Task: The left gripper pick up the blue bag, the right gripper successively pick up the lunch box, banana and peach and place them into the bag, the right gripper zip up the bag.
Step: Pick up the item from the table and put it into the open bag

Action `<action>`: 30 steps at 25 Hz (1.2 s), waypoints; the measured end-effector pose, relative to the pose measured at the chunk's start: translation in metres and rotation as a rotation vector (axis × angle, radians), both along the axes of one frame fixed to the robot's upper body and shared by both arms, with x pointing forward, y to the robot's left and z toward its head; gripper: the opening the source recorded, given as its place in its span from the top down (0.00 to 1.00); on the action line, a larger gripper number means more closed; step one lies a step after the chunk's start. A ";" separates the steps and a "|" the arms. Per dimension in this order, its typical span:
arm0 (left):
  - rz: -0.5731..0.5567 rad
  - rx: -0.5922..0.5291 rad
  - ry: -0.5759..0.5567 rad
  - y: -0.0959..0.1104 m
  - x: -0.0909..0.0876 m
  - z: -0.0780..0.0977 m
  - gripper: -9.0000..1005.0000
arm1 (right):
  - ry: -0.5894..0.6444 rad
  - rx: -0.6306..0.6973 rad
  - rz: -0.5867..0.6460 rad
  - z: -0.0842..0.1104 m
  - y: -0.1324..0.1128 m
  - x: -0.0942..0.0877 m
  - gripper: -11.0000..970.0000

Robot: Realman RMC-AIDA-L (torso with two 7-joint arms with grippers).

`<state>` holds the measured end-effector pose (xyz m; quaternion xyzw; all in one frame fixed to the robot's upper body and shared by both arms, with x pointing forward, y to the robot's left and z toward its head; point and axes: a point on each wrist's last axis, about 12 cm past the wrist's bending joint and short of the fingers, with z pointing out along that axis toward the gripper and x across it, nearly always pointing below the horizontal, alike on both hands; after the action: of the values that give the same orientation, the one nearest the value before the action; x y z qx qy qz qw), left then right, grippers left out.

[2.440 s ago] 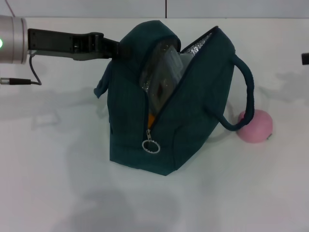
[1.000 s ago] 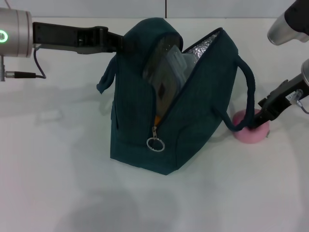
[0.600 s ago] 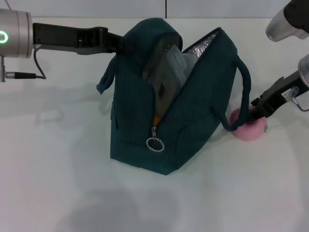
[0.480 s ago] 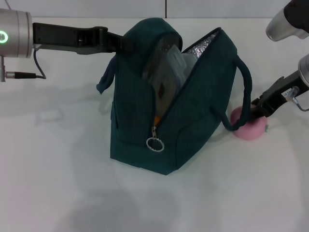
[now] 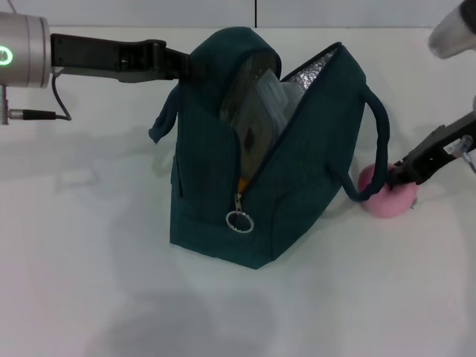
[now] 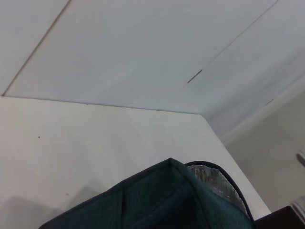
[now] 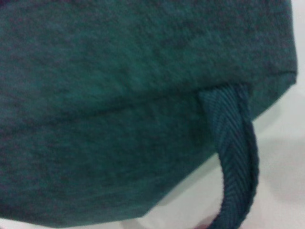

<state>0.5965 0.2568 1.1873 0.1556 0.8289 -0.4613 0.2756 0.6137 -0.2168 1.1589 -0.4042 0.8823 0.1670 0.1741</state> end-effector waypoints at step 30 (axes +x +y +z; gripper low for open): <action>-0.021 -0.011 0.009 -0.009 -0.002 -0.002 0.94 | -0.268 0.979 0.269 0.078 -0.032 -0.027 0.95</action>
<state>0.5948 0.2481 1.1851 0.1606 0.8260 -0.4693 0.2677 0.5867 -0.2491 1.2367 -0.4031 0.6113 0.5273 0.4310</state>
